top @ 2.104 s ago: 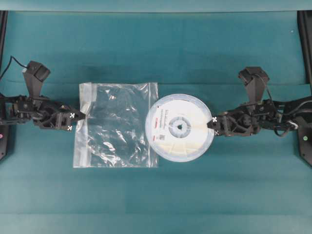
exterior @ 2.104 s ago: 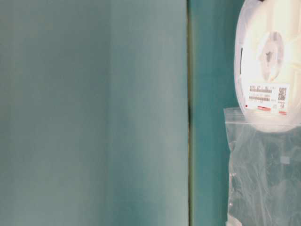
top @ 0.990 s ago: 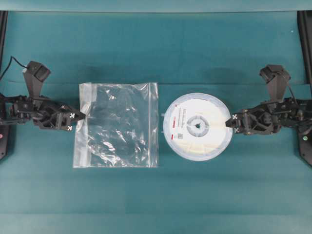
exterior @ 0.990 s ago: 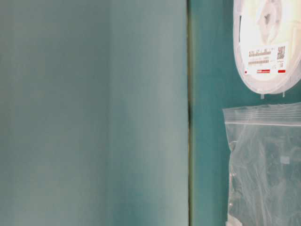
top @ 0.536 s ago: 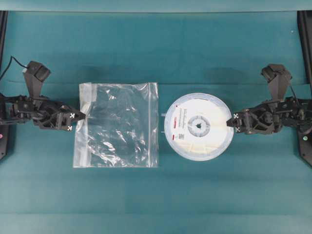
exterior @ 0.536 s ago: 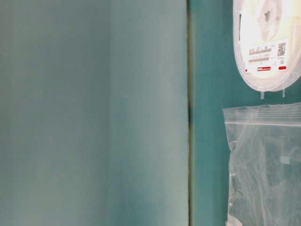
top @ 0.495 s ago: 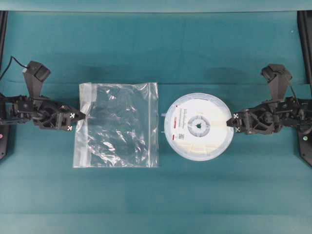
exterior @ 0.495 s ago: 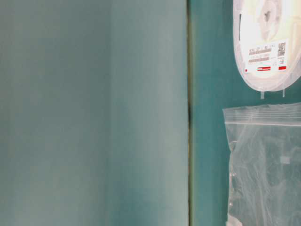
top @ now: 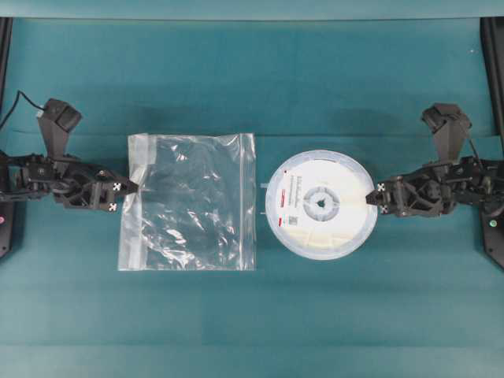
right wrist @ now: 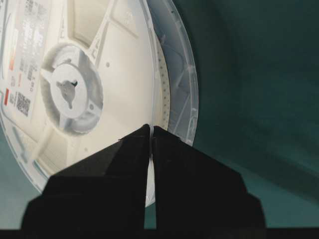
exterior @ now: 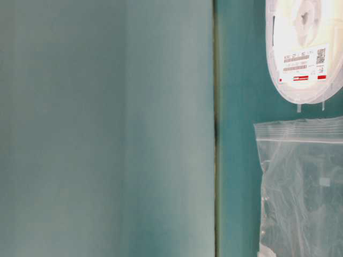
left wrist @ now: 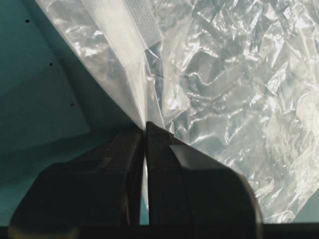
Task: Take out the reel from the clear zip bag.
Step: 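Set the white reel down on the table right of the bag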
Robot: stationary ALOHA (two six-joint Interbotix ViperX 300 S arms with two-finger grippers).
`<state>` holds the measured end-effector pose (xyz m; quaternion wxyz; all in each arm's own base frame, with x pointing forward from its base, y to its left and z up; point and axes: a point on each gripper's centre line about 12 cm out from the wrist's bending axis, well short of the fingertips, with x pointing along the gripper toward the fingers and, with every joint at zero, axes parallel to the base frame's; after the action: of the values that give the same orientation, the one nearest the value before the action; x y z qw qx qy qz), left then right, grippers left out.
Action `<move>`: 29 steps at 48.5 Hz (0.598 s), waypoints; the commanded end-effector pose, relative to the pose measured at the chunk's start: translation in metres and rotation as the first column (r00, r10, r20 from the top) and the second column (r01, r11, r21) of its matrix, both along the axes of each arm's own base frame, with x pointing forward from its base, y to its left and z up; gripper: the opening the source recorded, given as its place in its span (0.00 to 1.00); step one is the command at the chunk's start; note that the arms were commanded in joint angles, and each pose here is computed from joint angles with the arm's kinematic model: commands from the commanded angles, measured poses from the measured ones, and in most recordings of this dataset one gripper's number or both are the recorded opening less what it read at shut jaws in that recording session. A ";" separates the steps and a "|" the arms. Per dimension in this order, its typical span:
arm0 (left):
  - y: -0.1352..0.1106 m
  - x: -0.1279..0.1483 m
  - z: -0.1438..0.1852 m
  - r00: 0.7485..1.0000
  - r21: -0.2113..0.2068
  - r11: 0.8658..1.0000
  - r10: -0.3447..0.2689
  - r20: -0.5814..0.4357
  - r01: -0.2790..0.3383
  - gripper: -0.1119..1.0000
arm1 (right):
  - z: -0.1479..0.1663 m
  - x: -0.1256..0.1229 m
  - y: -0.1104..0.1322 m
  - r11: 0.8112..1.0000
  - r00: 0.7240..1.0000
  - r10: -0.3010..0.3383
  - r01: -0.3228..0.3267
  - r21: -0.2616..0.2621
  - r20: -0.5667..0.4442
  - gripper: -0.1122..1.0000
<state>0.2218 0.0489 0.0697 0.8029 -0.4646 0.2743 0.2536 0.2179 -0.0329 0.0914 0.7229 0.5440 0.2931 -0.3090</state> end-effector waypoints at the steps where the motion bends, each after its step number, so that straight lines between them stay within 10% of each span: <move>1: -0.001 0.002 0.000 1.000 0.003 1.000 -0.011 -0.004 0.011 0.11 | 0.004 0.004 -0.001 1.000 1.000 -0.021 0.021 0.013 0.019 0.12; 9: -0.001 0.001 -0.001 1.000 0.002 1.000 -0.011 -0.005 0.011 0.11 | 0.004 0.004 -0.001 0.999 0.999 -0.040 0.039 0.028 0.025 0.29; 22: -0.001 0.002 0.000 1.000 0.002 1.000 -0.008 -0.002 0.008 0.11 | 0.004 0.005 0.001 0.999 1.000 -0.022 0.022 0.035 -0.001 0.91; 29: -0.001 0.004 0.001 1.000 0.007 1.000 -0.013 0.002 0.013 0.11 | 0.004 0.006 0.001 0.999 1.000 -0.012 0.012 0.031 -0.003 0.95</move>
<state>0.2222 0.0490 0.0699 0.8032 -0.4639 0.2745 0.2534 0.2197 -0.0312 0.0920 0.7076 0.5565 0.3012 -0.3144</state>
